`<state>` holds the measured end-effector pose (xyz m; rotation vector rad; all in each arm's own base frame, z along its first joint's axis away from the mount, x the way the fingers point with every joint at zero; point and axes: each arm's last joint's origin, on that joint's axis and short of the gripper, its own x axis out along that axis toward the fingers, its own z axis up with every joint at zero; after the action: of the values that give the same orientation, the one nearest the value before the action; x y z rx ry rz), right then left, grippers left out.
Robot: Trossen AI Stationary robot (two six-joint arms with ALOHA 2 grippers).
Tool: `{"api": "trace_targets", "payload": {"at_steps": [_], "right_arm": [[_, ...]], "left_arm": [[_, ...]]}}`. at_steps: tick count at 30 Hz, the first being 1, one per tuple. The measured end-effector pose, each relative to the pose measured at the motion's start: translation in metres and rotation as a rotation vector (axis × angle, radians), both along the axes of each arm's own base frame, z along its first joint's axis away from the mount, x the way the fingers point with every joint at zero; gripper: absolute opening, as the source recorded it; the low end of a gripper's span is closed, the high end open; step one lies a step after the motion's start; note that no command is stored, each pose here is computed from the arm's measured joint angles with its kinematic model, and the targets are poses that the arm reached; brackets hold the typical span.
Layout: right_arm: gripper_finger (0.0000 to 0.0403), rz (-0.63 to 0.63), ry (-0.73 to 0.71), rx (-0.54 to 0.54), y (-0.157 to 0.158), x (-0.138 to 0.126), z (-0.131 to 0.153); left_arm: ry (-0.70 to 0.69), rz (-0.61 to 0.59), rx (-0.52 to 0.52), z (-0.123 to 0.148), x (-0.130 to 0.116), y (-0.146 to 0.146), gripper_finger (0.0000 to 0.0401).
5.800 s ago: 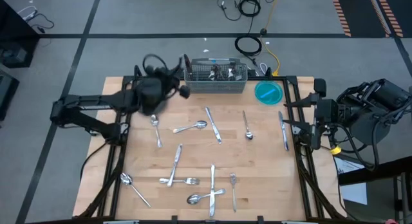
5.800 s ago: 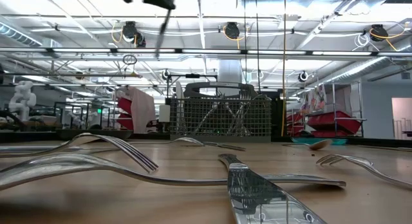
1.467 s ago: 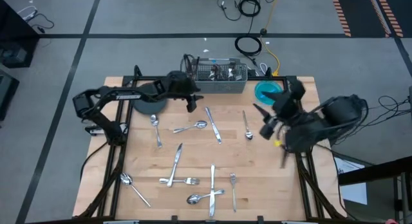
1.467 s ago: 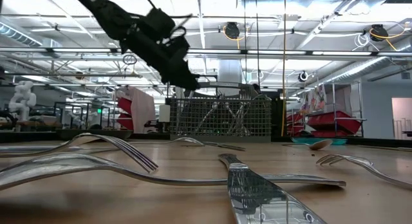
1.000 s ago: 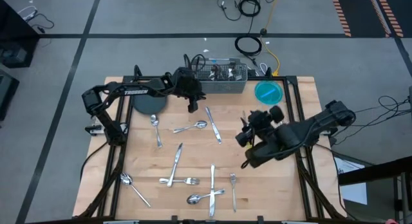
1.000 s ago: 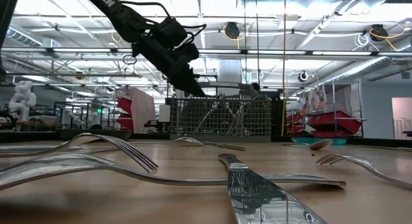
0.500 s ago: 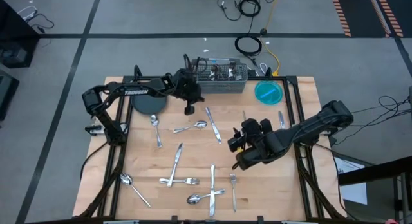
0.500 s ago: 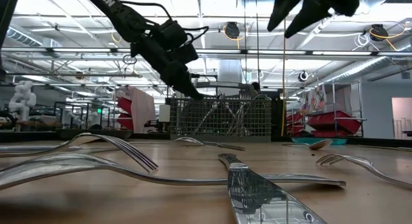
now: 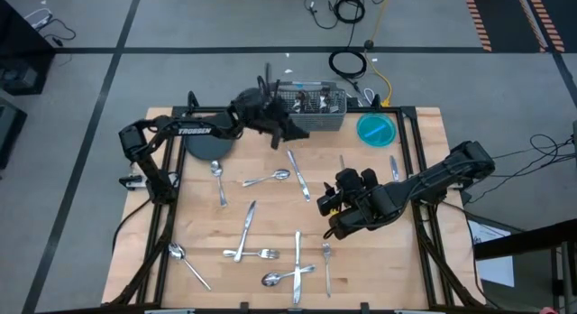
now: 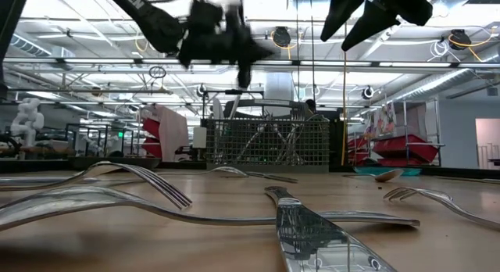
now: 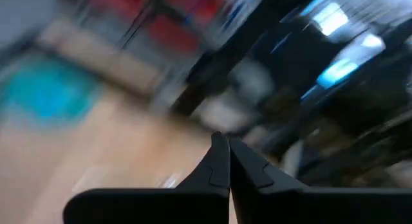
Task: Sort silverware
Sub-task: Put the table knife into the silverware organizer
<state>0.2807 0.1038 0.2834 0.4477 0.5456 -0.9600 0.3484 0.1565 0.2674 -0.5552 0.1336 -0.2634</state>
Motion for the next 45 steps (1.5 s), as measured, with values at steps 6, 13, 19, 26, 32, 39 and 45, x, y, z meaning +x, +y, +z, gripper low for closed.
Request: {"api": "trace_targets", "payload": {"at_steps": [6, 13, 19, 26, 32, 39, 45], "right_arm": [[0.0196, 0.017, 0.004, -0.005, 0.013, -0.010, -0.001], [0.0196, -0.054, -0.011, -0.033, 0.029, -0.038, -0.001], [0.0196, -0.093, 0.011, -0.060, 0.031, -0.053, 0.000], [0.0196, -0.101, 0.017, -0.065, 0.030, -0.055, 0.000], [0.0196, -0.106, 0.012, -0.056, 0.030, -0.055, 0.000], [0.0196, -0.108, 0.017, -0.044, 0.031, -0.054, 0.000], [0.0196, -0.109, 0.020, -0.040, 0.031, -0.054, 0.000]], "left_arm": [[-0.435, 0.167, 0.144, 0.108, -0.054, -0.021, 0.0001], [-0.298, 0.547, 0.624, 0.162, -0.153, -0.064, 0.0000], [0.020, 0.547, 0.431, 0.074, -0.149, -0.050, 0.0000], [0.376, 0.365, 0.286, -0.027, -0.114, -0.020, 0.0000], [0.578, 0.246, 0.301, -0.058, -0.072, 0.005, 0.0000], [0.663, 0.200, 0.295, -0.068, -0.030, 0.030, 0.0000], [0.776, 0.076, 0.249, -0.088, -0.015, 0.037, 0.0000]]}}
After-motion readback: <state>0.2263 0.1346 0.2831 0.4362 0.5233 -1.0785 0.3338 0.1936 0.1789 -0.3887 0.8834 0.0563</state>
